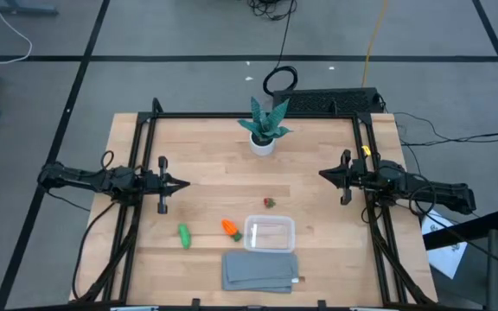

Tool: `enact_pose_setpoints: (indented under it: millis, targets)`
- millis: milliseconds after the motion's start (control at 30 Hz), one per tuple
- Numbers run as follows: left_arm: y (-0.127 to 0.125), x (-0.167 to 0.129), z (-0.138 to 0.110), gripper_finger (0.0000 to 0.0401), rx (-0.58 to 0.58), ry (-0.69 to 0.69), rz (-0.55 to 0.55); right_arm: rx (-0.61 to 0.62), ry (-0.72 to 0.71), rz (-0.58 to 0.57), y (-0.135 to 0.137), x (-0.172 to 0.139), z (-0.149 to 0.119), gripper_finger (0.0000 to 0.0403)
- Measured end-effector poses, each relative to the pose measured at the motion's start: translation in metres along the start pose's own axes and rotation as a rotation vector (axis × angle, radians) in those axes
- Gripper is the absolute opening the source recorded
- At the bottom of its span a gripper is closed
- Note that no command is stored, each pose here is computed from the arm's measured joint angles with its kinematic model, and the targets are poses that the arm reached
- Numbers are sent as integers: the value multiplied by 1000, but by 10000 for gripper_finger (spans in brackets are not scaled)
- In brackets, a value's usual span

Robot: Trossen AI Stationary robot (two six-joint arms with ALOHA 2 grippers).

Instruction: Pick and placing Produce into tupperware

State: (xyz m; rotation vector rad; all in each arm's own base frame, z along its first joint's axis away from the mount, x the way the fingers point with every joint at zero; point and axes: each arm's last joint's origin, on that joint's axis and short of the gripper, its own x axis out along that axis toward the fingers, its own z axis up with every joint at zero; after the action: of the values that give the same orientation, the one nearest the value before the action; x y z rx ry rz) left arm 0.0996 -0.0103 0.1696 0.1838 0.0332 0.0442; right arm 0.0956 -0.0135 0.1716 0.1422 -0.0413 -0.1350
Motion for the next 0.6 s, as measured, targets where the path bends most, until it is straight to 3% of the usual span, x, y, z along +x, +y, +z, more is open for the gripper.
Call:
enact_pose_setpoints:
  millis: [400,600]
  targets:
    - [0,0,0,8,-1,-2,0,0,-4,0,0,0,0,0]
    - [0,0,1,8,-71,-13,2,-34,-7,0,0,0,1,0]
